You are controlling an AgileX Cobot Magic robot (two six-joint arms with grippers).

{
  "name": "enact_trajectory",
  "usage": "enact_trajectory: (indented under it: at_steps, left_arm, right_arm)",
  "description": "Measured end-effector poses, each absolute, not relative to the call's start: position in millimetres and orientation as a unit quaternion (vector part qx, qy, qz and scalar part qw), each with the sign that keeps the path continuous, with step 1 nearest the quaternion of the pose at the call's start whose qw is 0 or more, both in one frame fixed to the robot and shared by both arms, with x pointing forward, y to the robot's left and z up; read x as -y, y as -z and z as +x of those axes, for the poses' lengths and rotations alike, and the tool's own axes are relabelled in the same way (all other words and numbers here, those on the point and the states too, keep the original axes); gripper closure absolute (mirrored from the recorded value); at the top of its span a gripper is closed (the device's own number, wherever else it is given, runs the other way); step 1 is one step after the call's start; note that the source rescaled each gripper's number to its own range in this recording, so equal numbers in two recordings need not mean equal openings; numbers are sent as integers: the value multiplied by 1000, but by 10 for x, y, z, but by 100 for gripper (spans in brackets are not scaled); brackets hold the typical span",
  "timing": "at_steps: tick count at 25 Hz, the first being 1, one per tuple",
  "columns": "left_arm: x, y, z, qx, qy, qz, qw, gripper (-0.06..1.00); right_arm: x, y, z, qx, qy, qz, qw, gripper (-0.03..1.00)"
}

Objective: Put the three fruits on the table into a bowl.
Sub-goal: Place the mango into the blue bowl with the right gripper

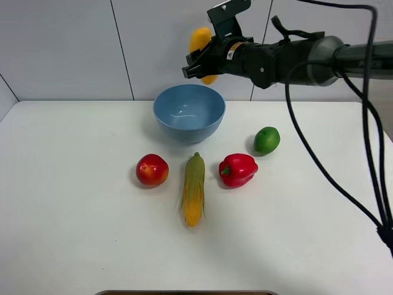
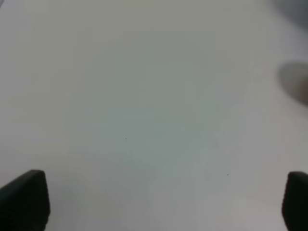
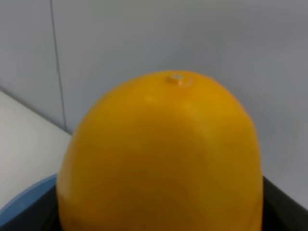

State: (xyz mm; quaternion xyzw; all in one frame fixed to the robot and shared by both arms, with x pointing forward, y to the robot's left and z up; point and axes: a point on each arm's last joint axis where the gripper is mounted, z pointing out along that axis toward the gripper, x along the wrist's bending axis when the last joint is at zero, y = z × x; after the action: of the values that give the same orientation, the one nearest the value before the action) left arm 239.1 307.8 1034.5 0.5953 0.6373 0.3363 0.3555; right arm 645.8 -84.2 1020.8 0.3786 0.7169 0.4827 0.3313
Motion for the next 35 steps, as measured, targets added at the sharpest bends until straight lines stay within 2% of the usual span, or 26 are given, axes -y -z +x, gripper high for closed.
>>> enact_trajectory:
  at_steps: [9, 21, 30, 35]
  left_arm:
    - [-3078, -10345, 2391, -637, -336, 595, 355, -2]
    - [-3078, -10345, 2391, -637, -336, 595, 355, -2]
    - [-3078, -10345, 2391, -637, -336, 595, 355, -2]
    - [-3078, -10345, 2391, -637, -336, 595, 355, -2]
  right_arm:
    - [523, -9744, 6720, -736, -470, 374, 311, 38]
    - [475, -9101, 6783, -770, -421, 390, 278, 38]
    - [433, -8846, 6759, -784, -403, 393, 263, 38]
    - [408, -8842, 6751, -784, -404, 391, 262, 38]
